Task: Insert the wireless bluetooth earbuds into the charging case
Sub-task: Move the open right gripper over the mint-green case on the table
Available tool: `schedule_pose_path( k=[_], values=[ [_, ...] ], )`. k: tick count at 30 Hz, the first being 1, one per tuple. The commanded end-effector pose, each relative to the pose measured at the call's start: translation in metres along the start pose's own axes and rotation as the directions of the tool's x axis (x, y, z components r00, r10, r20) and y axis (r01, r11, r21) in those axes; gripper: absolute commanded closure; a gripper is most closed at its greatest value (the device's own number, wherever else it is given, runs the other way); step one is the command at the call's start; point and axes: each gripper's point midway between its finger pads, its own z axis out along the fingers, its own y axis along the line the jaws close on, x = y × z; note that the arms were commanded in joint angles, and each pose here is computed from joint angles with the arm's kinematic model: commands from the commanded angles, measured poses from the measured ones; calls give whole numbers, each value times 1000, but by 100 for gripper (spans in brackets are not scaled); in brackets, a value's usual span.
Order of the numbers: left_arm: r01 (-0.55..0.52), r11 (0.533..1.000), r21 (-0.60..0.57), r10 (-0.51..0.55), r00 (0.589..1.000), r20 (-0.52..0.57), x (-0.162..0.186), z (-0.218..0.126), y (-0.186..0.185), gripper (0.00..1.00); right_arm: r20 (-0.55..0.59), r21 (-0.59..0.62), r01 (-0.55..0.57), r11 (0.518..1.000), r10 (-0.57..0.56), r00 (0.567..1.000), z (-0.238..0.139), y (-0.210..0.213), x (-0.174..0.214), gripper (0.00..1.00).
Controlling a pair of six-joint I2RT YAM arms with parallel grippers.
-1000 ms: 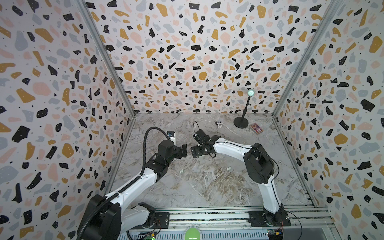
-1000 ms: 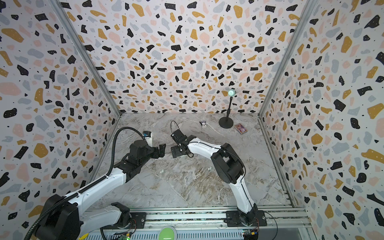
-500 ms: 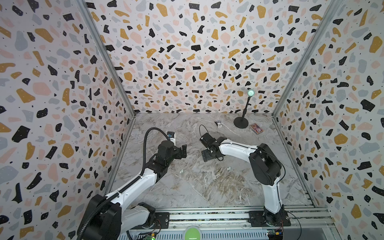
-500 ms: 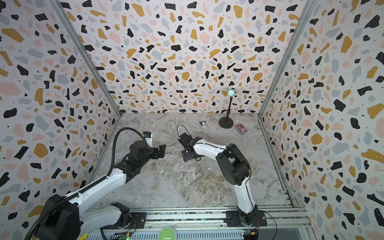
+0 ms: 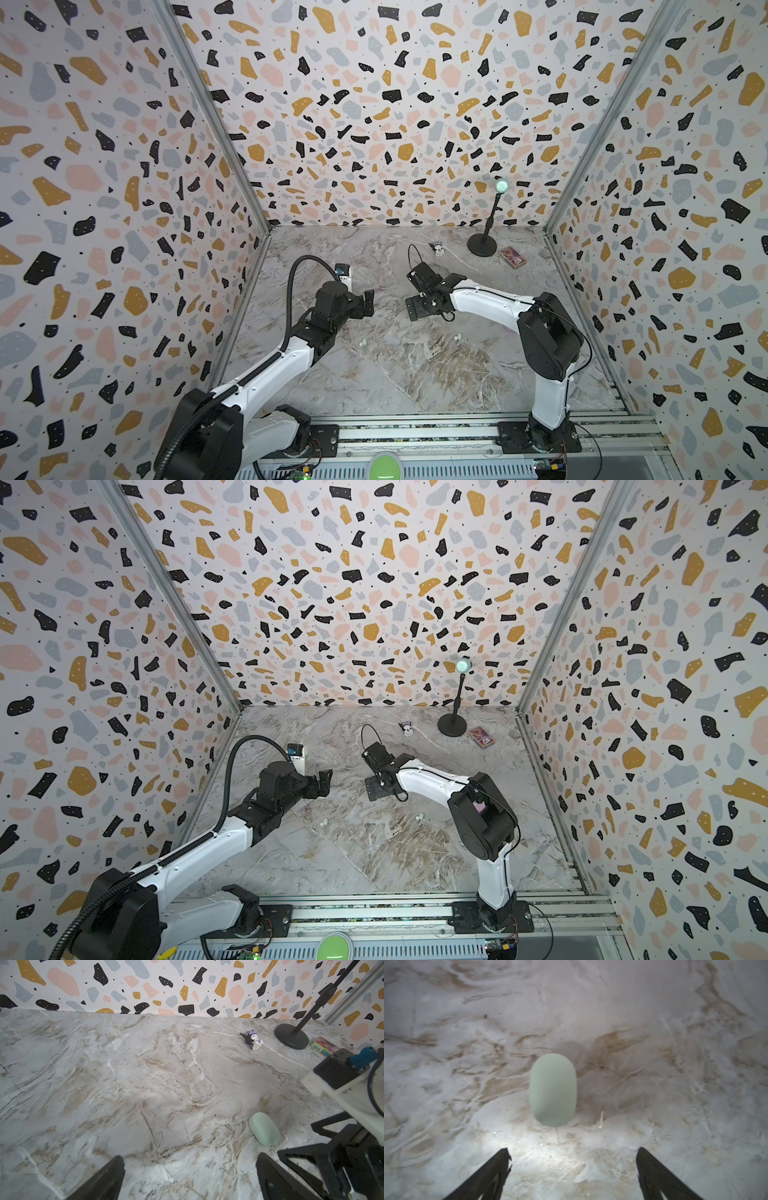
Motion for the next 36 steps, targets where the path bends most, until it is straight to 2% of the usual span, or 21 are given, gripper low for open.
schedule_pose_path(
  k=[1, 9, 16, 23, 27, 31, 36],
  values=[
    [0, 1000, 25, -1, 999, 46, -10, -3, -3, 0, 11, 16, 3, 1000, -3, 1000, 4, 0, -12, 4],
    [0, 1000, 27, -1, 999, 50, -11, -3, -3, 0, -1, 84, -26, 996, 27, 1000, 23, -25, -14, 4],
    [0, 1000, 29, -2, 999, 53, -11, -3, -3, 0, 3, 140, -58, 988, 58, 998, 19, -59, -16, 4],
    [0, 999, 40, -2, 999, 50, -11, -1, -5, 0, 16, 139, -100, 985, 99, 995, 16, -77, -21, 4],
    [0, 999, 40, -2, 999, 51, -11, -1, -5, 0, 25, 112, -121, 986, 119, 993, 9, -77, -24, 4],
    [1, 999, 47, -3, 999, 47, -9, -1, -6, 0, 27, 17, -159, 987, 159, 987, -5, -64, -29, 4],
    [2, 999, 51, -4, 999, 45, -8, -1, -7, 0, 4, -108, -276, 955, 278, 961, -17, -43, -37, 5]
  ],
)
